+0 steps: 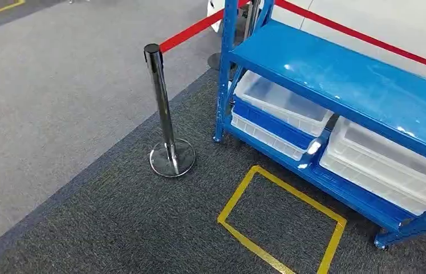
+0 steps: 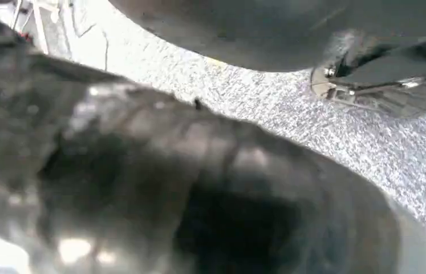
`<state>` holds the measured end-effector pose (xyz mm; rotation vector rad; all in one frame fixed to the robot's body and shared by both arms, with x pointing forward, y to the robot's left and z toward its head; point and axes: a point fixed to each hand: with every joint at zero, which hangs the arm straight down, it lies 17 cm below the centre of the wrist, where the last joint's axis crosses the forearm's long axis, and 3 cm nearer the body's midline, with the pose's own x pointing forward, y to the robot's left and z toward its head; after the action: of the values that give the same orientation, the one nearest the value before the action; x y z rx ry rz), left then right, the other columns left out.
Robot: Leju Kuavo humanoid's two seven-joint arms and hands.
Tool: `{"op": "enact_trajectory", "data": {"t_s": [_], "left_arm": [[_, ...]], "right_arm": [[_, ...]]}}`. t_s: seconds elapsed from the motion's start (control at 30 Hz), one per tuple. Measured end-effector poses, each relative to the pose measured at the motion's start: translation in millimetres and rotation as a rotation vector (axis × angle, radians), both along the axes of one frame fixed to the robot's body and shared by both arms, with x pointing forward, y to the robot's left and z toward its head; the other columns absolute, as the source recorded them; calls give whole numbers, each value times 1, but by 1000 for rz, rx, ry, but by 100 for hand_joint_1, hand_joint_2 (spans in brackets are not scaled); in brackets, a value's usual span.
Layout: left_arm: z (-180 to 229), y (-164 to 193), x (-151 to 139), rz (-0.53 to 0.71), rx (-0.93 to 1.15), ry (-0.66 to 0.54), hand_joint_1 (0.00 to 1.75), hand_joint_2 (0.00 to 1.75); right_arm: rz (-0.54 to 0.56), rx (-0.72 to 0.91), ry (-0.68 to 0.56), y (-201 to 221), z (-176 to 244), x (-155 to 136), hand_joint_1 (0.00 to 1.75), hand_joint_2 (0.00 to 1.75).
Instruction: Take the parts from the cabinet and place them on the table.
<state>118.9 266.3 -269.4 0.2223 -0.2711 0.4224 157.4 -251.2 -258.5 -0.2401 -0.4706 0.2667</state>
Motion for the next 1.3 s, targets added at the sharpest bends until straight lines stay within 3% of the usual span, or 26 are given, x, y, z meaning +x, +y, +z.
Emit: {"op": "enact_trajectory", "data": {"t_s": [1.3], "left_arm": [[1,-1,3,-1,-2,-5,0,0]], "right_arm": [[-31,22,-6,3,1,2,0,0]]}}
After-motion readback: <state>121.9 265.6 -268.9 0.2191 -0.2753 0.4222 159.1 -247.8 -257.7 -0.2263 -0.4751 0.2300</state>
